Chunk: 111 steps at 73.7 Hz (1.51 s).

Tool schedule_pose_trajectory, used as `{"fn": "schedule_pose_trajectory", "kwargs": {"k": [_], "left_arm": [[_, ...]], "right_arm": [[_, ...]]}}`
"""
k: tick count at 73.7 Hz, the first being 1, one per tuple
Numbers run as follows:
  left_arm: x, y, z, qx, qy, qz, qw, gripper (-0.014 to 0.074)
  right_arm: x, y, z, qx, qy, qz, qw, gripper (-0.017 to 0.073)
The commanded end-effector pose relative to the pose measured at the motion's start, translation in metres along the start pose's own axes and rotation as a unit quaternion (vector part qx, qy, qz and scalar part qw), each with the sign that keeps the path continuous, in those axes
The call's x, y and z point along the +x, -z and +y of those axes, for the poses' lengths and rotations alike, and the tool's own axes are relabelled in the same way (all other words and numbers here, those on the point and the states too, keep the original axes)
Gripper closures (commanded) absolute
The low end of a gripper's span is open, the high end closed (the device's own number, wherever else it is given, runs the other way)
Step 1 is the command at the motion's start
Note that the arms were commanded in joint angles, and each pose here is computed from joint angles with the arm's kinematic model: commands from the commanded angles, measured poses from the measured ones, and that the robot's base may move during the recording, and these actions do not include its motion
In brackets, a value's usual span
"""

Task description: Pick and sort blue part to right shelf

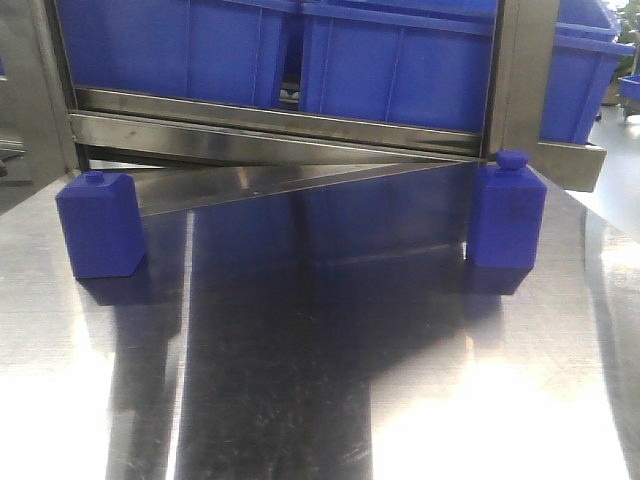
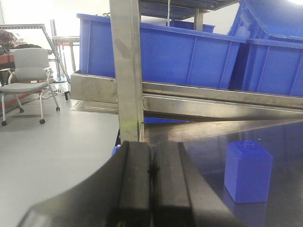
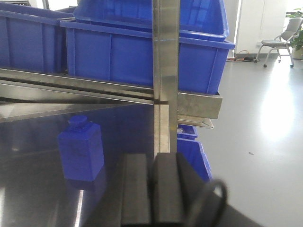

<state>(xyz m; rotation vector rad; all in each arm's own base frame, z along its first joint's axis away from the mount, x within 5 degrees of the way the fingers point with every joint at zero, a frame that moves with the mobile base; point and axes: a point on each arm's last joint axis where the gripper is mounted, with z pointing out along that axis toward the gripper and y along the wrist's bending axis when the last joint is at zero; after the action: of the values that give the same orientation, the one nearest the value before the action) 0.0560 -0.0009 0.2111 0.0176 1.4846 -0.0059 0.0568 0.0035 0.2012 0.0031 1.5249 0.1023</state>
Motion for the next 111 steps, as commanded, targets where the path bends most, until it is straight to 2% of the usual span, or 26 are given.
{"fn": "schedule_pose_trajectory", "kwargs": {"k": [1,29,35,41,46,51,64,73,80,86,94,97,105,111], "left_arm": [[-0.002,0.002,0.0,0.0,0.008,-0.044,0.999,0.0468],[-0.003,0.002,0.0,0.0,0.008,-0.054,0.998,0.0467],[-0.011,0.003,0.0,0.0,0.008,-0.094,0.995,0.0467],[-0.029,0.006,0.001,-0.002,0.024,-0.151,0.988,0.0467],[-0.047,0.008,0.001,-0.001,0.022,-0.159,0.987,0.0467],[-0.071,0.008,0.001,0.0,0.016,-0.135,0.991,0.0467],[-0.133,-0.005,0.001,0.002,0.015,-0.028,0.999,0.0461],[-0.156,-0.028,0.0,0.007,0.029,0.05,0.998,0.0359],[-0.159,-0.051,-0.003,0.018,0.057,0.129,0.99,0.0239],[-0.156,-0.072,-0.007,0.033,0.087,0.2,0.975,0.0143],[-0.149,-0.095,-0.016,0.077,0.089,0.276,0.954,0.0032],[-0.147,-0.104,-0.02,0.095,0.1,0.298,0.944,-0.0001],[-0.146,-0.126,-0.03,0.137,0.14,0.332,0.923,-0.0027],[-0.143,-0.147,-0.033,0.145,0.153,0.361,0.908,-0.0027]], "right_arm": [[-0.017,0.003,0.001,-0.005,0.003,-0.067,0.998,0.0504],[-0.017,0.003,0.001,-0.005,0.003,-0.067,0.998,0.0504],[-0.017,0.003,0.001,-0.005,0.003,-0.067,0.998,0.0504],[-0.017,0.003,0.001,-0.005,0.003,-0.067,0.998,0.0504],[-0.017,0.003,0.001,-0.005,0.003,-0.067,0.998,0.0504],[-0.017,0.003,0.001,-0.005,0.003,-0.067,0.998,0.0504],[-0.017,0.003,0.001,-0.005,0.003,-0.067,0.998,0.0504],[-0.017,0.003,0.001,-0.005,0.003,-0.068,0.998,0.0504],[-0.017,0.003,0.001,-0.005,0.003,-0.068,0.998,0.0504],[-0.017,0.003,0.001,-0.005,0.003,-0.068,0.998,0.0504],[-0.017,0.003,0.001,-0.005,0.003,-0.068,0.998,0.0504],[-0.017,0.003,0.001,-0.005,0.003,-0.068,0.998,0.0504],[-0.017,0.003,0.001,-0.005,0.003,-0.068,0.998,0.0504],[-0.017,0.003,0.001,-0.005,0.003,-0.068,0.998,0.0504]]}}
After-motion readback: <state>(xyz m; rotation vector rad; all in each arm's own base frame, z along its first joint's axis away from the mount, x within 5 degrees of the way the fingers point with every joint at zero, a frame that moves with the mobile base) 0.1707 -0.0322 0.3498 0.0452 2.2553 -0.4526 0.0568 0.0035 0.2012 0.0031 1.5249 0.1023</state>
